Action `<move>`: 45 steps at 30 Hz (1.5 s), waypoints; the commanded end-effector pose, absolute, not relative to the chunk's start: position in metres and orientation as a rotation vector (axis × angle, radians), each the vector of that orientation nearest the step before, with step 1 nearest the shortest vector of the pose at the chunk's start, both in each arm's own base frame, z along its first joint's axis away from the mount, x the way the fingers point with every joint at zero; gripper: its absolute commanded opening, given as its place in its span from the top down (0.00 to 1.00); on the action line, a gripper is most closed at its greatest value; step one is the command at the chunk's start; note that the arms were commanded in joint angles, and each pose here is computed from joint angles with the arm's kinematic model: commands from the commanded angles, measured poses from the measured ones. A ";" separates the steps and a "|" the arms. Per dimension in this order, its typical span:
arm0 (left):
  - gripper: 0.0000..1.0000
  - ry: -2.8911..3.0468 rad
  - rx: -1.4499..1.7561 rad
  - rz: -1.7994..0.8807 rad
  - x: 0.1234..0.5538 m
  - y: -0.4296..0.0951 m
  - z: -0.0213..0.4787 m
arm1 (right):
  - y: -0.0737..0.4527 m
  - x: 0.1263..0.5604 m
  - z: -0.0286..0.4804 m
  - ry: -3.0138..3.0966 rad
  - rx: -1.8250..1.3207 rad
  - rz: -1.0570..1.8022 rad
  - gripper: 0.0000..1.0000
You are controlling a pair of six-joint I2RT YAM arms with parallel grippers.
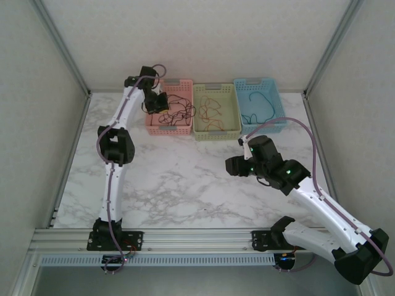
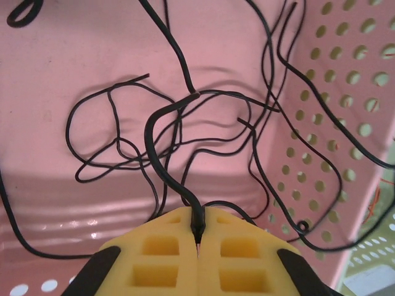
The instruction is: Untangle the cables
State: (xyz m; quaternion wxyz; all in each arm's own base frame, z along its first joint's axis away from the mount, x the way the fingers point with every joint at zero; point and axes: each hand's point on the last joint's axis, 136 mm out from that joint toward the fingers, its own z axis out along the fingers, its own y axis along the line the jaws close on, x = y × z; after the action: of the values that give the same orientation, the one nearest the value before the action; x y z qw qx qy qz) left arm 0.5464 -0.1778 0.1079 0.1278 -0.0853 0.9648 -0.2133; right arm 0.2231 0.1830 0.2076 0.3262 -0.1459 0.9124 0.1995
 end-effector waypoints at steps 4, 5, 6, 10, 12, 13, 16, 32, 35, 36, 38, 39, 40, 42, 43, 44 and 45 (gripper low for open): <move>1.00 2.739 -0.246 -0.538 0.562 -0.173 0.116 | 0.182 0.222 0.205 2.395 -0.356 0.531 0.40; 1.00 2.734 -0.244 -0.499 0.564 -0.169 0.114 | 0.182 0.221 0.205 2.395 -0.357 0.532 0.40; 1.00 2.735 -0.232 -0.453 0.565 -0.166 0.110 | 0.182 0.222 0.205 2.396 -0.355 0.534 0.40; 1.00 2.755 -0.168 -0.346 0.564 -0.163 0.097 | 0.181 0.220 0.205 2.399 -0.350 0.531 0.40; 1.00 2.766 -0.129 -0.296 0.562 -0.162 0.092 | 0.180 0.220 0.204 2.403 -0.346 0.531 0.40; 1.00 2.773 -0.116 -0.265 0.561 -0.160 0.089 | 0.180 0.220 0.204 2.405 -0.343 0.532 0.40; 1.00 2.790 -0.085 -0.201 0.559 -0.156 0.080 | 0.180 0.219 0.203 2.406 -0.336 0.537 0.40; 1.00 2.797 0.017 0.041 0.562 -0.133 0.063 | 0.178 0.216 0.202 2.414 -0.327 0.540 0.40; 1.00 2.808 0.040 0.060 0.560 -0.134 0.058 | 0.179 0.217 0.201 2.414 -0.324 0.545 0.40; 0.99 2.811 0.043 0.063 0.559 -0.134 0.058 | 0.179 0.217 0.202 2.414 -0.321 0.546 0.40; 0.91 2.808 0.041 0.060 0.559 -0.135 0.061 | 0.180 0.217 0.201 2.418 -0.322 0.548 0.40; 0.89 2.803 0.038 0.052 0.559 -0.136 0.064 | 0.180 0.217 0.201 2.419 -0.321 0.548 0.40; 0.87 2.793 0.036 0.043 0.560 -0.137 0.069 | 0.180 0.217 0.201 2.419 -0.322 0.548 0.40; 0.81 2.768 0.030 0.028 0.561 -0.139 0.081 | 0.180 0.217 0.201 2.419 -0.321 0.547 0.40; 0.78 2.753 0.025 0.019 0.562 -0.139 0.088 | 0.180 0.217 0.201 2.419 -0.323 0.547 0.40; 0.74 2.736 0.018 0.005 0.563 -0.140 0.097 | 0.180 0.217 0.201 2.419 -0.321 0.546 0.40; 0.71 2.723 0.015 -0.005 0.564 -0.142 0.103 | 0.179 0.217 0.201 2.417 -0.320 0.547 0.40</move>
State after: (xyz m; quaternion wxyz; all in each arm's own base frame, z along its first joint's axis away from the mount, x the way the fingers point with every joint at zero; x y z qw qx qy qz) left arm 0.5653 -0.1433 0.0681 0.1842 0.0077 0.9828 -0.0042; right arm 0.2200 0.1806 0.2049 0.3216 -0.1263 0.9154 0.2066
